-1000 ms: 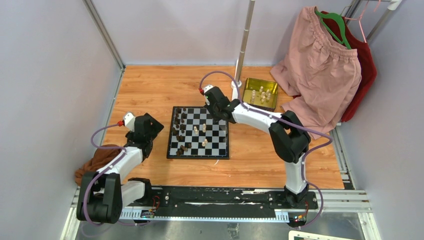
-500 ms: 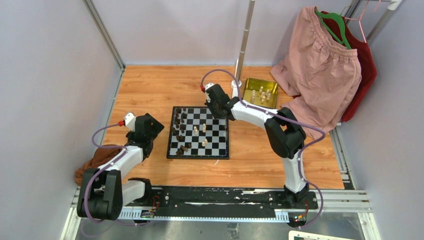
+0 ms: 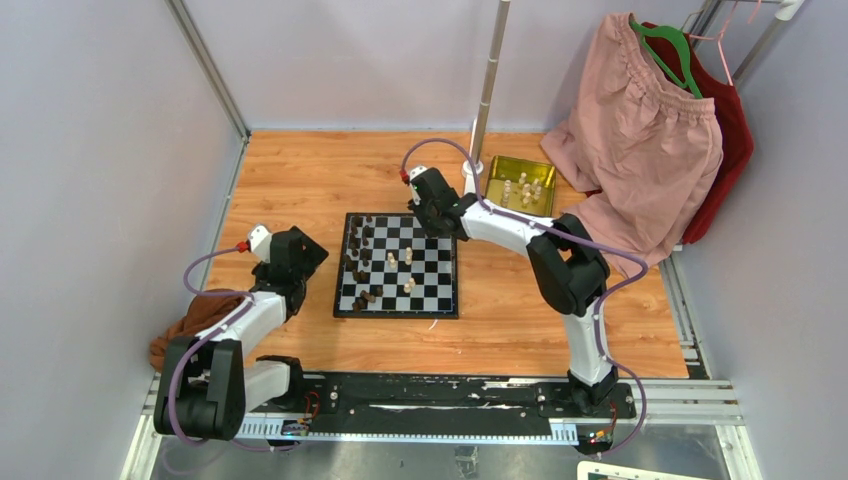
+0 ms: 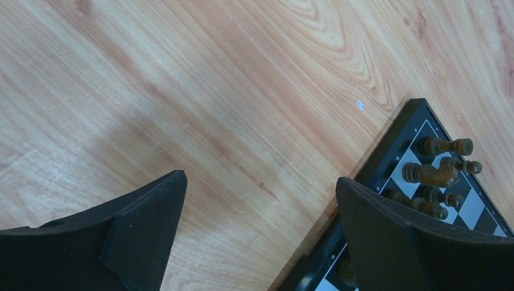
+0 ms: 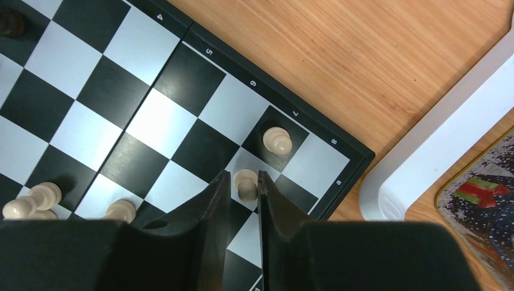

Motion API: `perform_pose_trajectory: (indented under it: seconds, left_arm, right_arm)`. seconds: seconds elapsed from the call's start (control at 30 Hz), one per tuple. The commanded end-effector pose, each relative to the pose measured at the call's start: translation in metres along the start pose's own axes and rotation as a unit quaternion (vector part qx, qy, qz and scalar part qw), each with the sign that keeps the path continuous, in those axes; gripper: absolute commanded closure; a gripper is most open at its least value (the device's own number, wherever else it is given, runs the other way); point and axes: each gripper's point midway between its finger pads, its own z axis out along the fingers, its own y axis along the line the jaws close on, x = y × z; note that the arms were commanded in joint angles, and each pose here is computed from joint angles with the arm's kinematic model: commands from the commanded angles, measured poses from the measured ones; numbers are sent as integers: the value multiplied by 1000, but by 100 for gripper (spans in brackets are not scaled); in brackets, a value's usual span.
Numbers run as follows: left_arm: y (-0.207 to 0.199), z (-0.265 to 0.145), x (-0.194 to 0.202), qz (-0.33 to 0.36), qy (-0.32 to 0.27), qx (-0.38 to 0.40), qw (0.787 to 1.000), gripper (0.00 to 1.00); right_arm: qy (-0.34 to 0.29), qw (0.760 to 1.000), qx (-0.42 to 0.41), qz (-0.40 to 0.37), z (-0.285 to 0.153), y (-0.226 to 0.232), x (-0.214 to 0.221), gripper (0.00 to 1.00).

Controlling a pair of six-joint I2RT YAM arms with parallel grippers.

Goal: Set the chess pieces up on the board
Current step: Place the chess piece on the chessboard, then pick up the chess piece from the chessboard.

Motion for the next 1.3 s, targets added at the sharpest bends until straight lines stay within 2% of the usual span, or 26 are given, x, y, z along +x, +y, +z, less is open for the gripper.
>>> perform_pose_trajectory:
  seconds: [0.0, 0.1, 0.43, 0.9, 1.27]
  left_arm:
    - [-2, 1, -6, 4, -15, 0, 1000, 0]
    - [-1, 1, -5, 5, -14, -1, 1000, 0]
    - [-3, 1, -6, 4, -13, 3, 1000, 0]
    - [-2, 1, -3, -1, -9, 2, 1000, 0]
    - [-1, 2, -2, -1, -9, 0, 1000, 0]
  right_arm:
    - [-4, 1000, 4, 0, 1, -6, -8, 68]
    - [-9, 1000, 7, -4, -2, -7, -13, 63]
    - [-46, 999, 6, -22, -36, 2, -38, 62]
    - [-22, 997, -39, -68, -43, 59, -13, 62]
    - [-5, 996, -48, -78, -33, 75, -1, 63]
